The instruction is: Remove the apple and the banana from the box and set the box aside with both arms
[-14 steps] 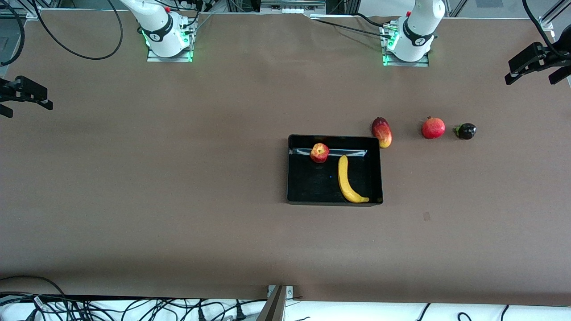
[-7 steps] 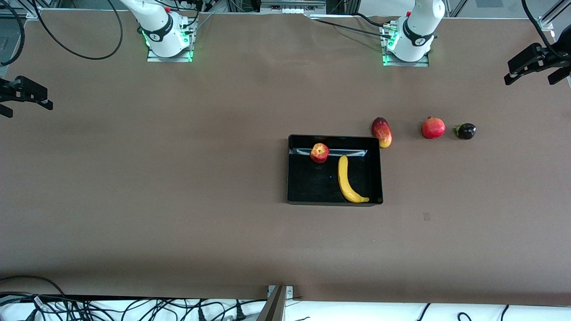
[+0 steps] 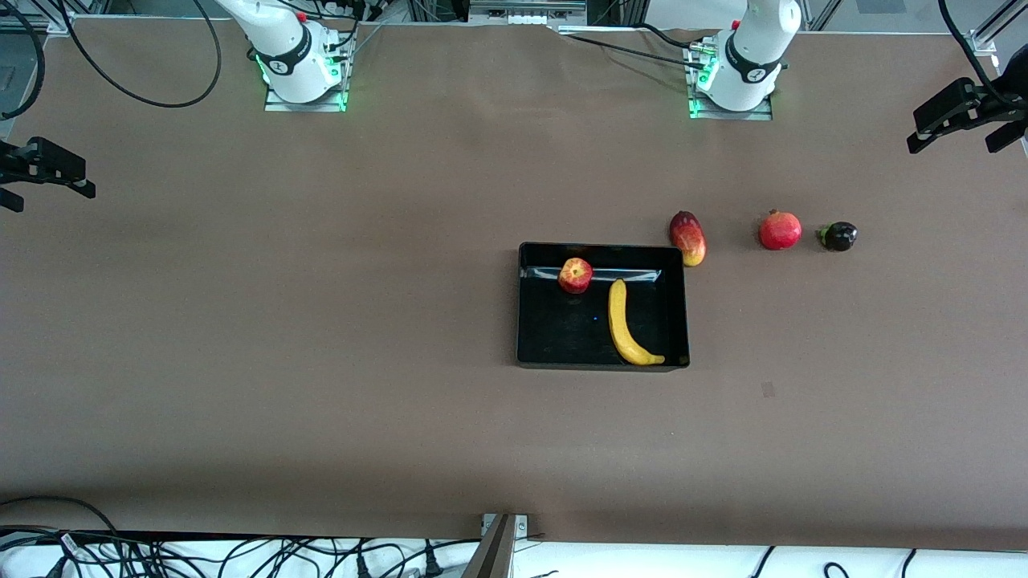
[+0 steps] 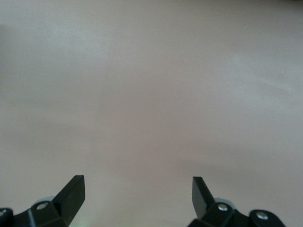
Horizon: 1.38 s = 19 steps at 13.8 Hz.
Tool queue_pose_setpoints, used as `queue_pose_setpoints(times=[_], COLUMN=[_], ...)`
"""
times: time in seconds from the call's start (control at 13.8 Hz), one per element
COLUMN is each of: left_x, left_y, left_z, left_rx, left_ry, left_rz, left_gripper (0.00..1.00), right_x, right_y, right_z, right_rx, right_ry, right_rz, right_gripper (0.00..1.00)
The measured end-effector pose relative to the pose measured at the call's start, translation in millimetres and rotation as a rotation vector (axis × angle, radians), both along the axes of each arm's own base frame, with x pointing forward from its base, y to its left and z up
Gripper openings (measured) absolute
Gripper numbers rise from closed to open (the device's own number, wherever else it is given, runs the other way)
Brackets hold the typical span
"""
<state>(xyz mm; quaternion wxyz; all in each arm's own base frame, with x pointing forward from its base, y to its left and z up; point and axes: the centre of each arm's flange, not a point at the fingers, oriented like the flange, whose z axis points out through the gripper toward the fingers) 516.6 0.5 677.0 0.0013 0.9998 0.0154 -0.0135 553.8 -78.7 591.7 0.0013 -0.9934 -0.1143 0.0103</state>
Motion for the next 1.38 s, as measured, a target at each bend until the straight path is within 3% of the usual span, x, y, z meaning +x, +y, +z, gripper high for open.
queue_pose_setpoints(times=[0.36, 0.8, 1.09, 1.38], left_x=[31.7, 90.1, 97.0, 90.4], left_y=[-48.0, -173.0, -265.7, -321.0], left_z=[-36.2, -169.2, -266.3, -365.0], left_rx=[-0.057, -0.064, -0.007, 0.016], left_ry=[-0.034, 0.032, 0.015, 0.032], left_rz=[0.186, 0.392, 0.486, 0.485], left_gripper=[1.0, 1.0, 1.0, 1.0], right_x=[0.1, 0.4, 0.4, 0.4], right_y=[0.0, -0.1, -0.1, -0.1], right_z=[-0.3, -0.9, -0.9, -0.9], right_rx=[0.0, 0.0, 0.0, 0.0], right_ry=[0.001, 0.002, 0.002, 0.002], right_rz=[0.0, 0.0, 0.0, 0.0], right_gripper=[1.0, 1.0, 1.0, 1.0])
